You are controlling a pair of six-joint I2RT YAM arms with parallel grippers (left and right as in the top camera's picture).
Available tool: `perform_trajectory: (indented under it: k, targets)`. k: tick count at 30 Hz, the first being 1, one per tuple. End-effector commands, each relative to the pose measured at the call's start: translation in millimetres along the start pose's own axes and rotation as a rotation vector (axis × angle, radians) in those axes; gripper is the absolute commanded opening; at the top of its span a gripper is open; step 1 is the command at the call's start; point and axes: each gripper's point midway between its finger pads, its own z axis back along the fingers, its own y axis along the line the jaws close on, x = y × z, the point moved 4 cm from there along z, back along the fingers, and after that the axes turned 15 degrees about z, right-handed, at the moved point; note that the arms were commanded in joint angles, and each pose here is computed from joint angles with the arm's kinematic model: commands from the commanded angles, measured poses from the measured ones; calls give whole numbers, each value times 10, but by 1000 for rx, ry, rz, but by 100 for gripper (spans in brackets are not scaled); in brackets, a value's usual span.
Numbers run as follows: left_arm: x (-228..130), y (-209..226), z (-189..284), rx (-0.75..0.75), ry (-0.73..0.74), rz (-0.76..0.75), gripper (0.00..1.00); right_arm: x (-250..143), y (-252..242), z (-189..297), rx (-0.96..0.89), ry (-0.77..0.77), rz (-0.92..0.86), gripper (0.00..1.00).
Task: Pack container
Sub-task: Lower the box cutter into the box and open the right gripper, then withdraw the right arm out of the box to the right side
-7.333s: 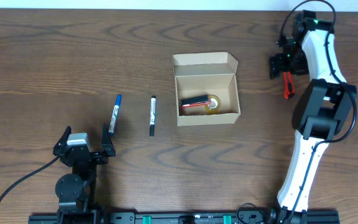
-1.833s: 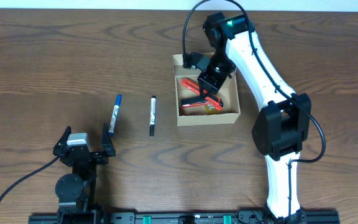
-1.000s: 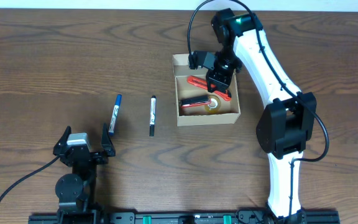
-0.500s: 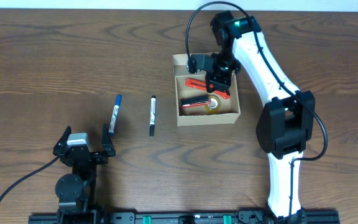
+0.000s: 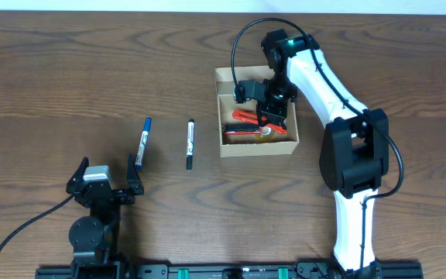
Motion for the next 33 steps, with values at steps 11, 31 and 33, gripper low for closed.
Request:
perform_trajectory:
  k: [11,31,33]
  targets:
    - [-142,53,-4,20,55,2,95,-2,-97,-57,-43,0,-76,59]
    - [-144,54,-4,20,55,2,95,218,-100,713,-227,-60,-102,49]
    - [-142,53,-4,20,55,2,95,238,-65,816,-248,-66,-96,40]
